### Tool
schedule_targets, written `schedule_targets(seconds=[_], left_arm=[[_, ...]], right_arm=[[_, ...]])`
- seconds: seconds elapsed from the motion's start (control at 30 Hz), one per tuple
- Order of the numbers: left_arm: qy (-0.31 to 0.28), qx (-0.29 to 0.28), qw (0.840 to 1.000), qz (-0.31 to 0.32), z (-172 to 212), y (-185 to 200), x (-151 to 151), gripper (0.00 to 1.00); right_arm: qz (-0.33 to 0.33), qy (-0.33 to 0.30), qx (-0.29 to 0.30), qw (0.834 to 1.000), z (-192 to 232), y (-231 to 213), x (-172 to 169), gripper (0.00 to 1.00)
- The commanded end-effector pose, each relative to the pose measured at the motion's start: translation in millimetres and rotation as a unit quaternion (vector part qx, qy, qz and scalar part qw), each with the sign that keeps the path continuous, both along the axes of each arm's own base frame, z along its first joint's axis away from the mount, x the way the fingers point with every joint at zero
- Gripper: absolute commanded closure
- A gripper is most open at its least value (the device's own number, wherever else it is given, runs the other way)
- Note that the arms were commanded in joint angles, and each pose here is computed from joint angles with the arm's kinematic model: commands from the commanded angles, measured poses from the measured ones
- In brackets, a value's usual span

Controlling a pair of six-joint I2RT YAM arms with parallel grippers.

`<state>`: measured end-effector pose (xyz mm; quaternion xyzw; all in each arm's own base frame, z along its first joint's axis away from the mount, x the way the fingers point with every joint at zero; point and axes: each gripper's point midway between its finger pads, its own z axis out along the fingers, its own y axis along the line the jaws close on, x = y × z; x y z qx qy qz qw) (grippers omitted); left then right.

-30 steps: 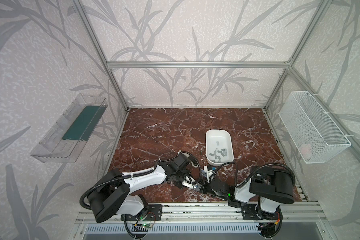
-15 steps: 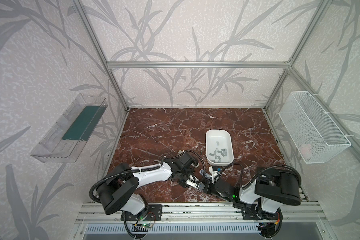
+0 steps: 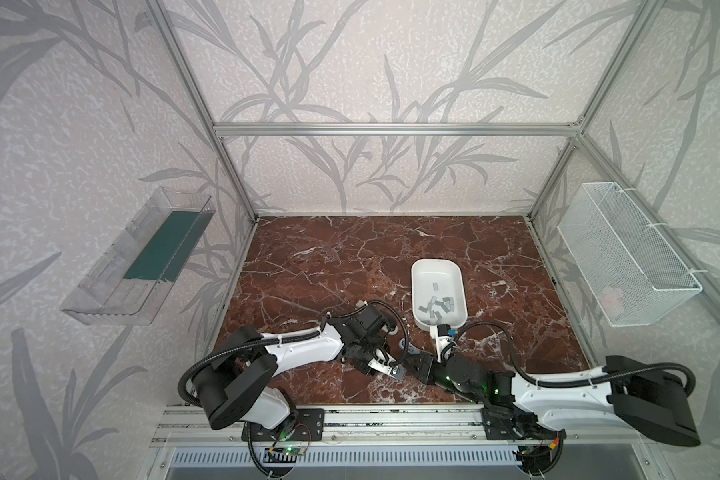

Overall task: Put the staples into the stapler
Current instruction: 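Lower the opened white stapler to the table with both grippers and release, then grasp the black-topped cream stapler with the left gripper while the right gripper withdraws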

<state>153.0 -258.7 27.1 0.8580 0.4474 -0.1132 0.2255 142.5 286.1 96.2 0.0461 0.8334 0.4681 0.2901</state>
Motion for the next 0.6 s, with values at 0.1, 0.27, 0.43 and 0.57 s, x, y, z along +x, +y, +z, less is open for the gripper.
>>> schedule_targets(seconds=[0.1,0.27,0.43,0.57], left_arm=[[-0.009,-0.063,0.998,0.022,39,-10,5,0.45],[-0.011,-0.146,0.988,0.054,90,-15,24,0.44],[-0.036,-0.288,0.943,0.162,163,5,84,0.44],[-0.007,-0.323,0.924,0.204,186,32,113,0.51]], right_arm=[[-0.022,-0.04,-0.081,0.996,7,-25,14,0.67],[-0.02,-0.053,-0.097,0.994,26,-39,32,0.63],[-0.019,-0.126,-0.18,0.975,57,-62,46,0.45],[0.001,-0.172,-0.195,0.966,83,-57,49,0.39]])
